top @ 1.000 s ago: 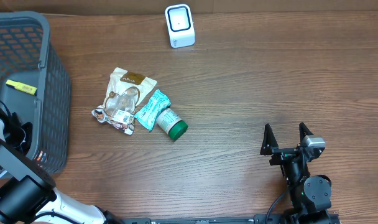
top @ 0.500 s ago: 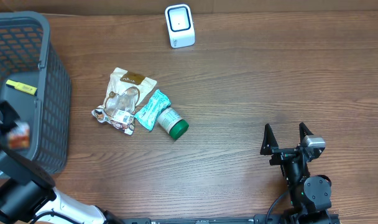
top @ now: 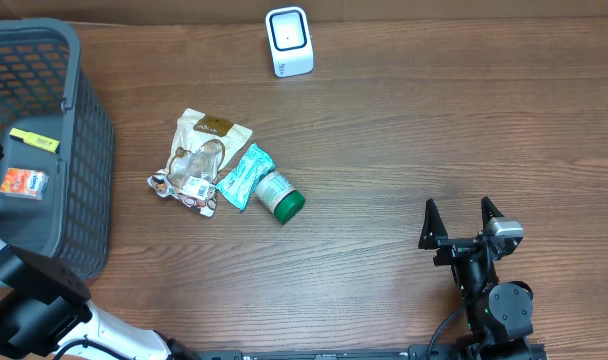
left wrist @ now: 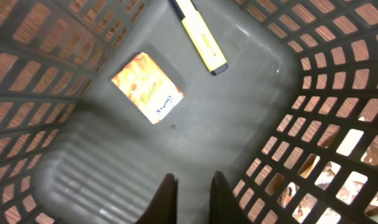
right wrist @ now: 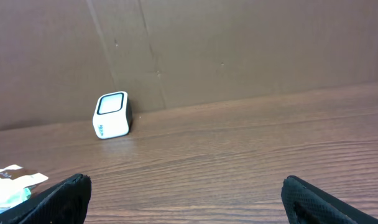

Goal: Scan the item barcode
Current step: 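Grasp the orange packet with the left gripper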

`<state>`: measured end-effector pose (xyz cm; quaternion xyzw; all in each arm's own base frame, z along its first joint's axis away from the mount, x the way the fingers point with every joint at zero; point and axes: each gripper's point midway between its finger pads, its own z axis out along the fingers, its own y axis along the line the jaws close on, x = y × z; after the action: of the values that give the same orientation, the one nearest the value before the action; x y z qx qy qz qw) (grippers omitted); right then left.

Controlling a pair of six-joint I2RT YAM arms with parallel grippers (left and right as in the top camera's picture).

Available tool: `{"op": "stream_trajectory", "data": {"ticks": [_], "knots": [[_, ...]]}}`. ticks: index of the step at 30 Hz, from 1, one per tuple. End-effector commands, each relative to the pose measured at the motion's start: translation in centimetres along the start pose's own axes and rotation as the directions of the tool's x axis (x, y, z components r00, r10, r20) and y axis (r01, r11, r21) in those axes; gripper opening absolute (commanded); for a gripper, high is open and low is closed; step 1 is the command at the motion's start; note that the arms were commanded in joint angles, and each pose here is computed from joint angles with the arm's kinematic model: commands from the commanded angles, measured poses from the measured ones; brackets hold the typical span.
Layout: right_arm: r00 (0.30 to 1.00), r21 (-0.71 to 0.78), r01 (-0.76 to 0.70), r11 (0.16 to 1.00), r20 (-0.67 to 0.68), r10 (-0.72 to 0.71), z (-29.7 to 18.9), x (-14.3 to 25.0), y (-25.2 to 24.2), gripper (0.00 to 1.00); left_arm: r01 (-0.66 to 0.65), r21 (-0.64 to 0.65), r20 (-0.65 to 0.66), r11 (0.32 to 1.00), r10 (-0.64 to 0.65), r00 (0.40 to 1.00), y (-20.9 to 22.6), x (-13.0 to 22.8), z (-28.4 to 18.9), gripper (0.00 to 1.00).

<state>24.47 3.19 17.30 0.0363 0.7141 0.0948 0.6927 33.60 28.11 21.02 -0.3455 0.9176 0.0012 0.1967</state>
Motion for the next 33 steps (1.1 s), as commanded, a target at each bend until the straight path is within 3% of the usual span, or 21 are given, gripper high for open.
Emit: {"op": "stream_trajectory", "data": {"ticks": [1,2,10,22,33], "knots": [[1.000,0.015,-0.003,1.000,-0.002,0.003,0.1,0.3,-0.3,1.00,0.006,0.000,-0.024,1.000,-0.006,1.000,0.0,0.8,1.2,0.56],[1.000,0.015,-0.003,1.000,-0.002,0.003,0.1,0.3,-0.3,1.00,0.007,-0.005,-0.025,1.000,-0.007,1.000,0.2,0.9,1.6,1.00],[1.000,0.015,-0.003,1.000,-0.002,0.003,0.1,0.3,-0.3,1.00,0.013,-0.105,-0.008,0.994,-0.014,1.000,2.6,1.6,6.4,1.00],[1.000,0.015,-0.003,1.000,-0.002,0.004,0.1,0.3,-0.3,1.00,0.278,-0.157,0.127,0.948,-0.259,0.957,5.0,3.0,12.8,0.99],[1.000,0.015,-0.004,1.000,-0.001,0.004,0.1,0.3,-0.3,1.00,0.301,-0.135,0.262,0.944,-0.258,0.930,5.8,1.5,15.5,1.00]]}}
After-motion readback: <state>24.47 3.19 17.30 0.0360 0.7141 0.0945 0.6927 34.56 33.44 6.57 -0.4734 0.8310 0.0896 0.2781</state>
